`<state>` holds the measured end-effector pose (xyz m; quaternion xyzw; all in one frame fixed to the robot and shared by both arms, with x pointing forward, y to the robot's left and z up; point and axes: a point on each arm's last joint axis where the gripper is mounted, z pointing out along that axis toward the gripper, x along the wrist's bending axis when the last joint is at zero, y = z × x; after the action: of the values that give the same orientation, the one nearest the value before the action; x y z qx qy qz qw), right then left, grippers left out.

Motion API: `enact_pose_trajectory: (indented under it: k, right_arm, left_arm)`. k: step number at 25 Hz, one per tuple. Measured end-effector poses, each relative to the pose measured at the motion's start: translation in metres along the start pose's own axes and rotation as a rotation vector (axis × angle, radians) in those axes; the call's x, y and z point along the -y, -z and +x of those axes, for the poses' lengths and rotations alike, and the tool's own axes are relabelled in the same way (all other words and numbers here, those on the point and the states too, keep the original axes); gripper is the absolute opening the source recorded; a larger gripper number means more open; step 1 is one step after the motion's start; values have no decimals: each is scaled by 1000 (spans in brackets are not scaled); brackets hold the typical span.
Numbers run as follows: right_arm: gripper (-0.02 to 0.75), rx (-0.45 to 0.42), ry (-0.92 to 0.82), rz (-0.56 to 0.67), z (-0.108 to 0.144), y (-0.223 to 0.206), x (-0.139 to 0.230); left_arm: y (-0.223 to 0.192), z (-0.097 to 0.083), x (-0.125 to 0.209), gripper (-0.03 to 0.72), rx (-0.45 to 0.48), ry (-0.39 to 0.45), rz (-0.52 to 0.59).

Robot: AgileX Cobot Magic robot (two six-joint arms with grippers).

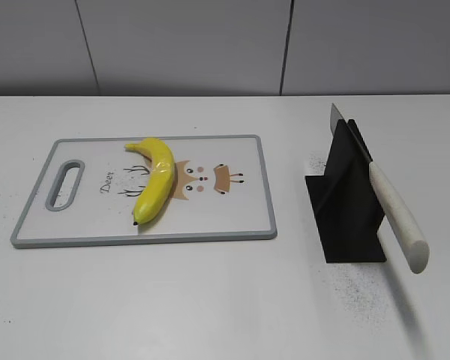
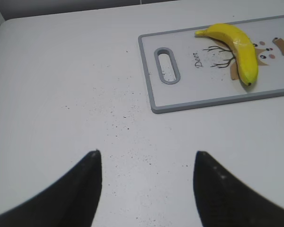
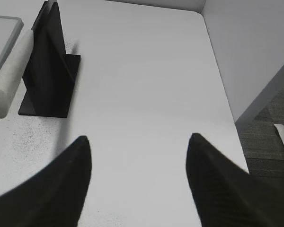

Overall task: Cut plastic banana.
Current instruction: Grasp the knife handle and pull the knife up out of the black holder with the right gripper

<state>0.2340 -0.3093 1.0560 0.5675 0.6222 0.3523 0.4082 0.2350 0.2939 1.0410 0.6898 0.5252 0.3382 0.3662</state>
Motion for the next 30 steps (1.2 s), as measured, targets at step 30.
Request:
enact_pose_trajectory:
  k: [30]
  right_arm:
    - [479,0,0,0,0,0,0]
  left_arm:
    - [0,0,0,573,0,0,0]
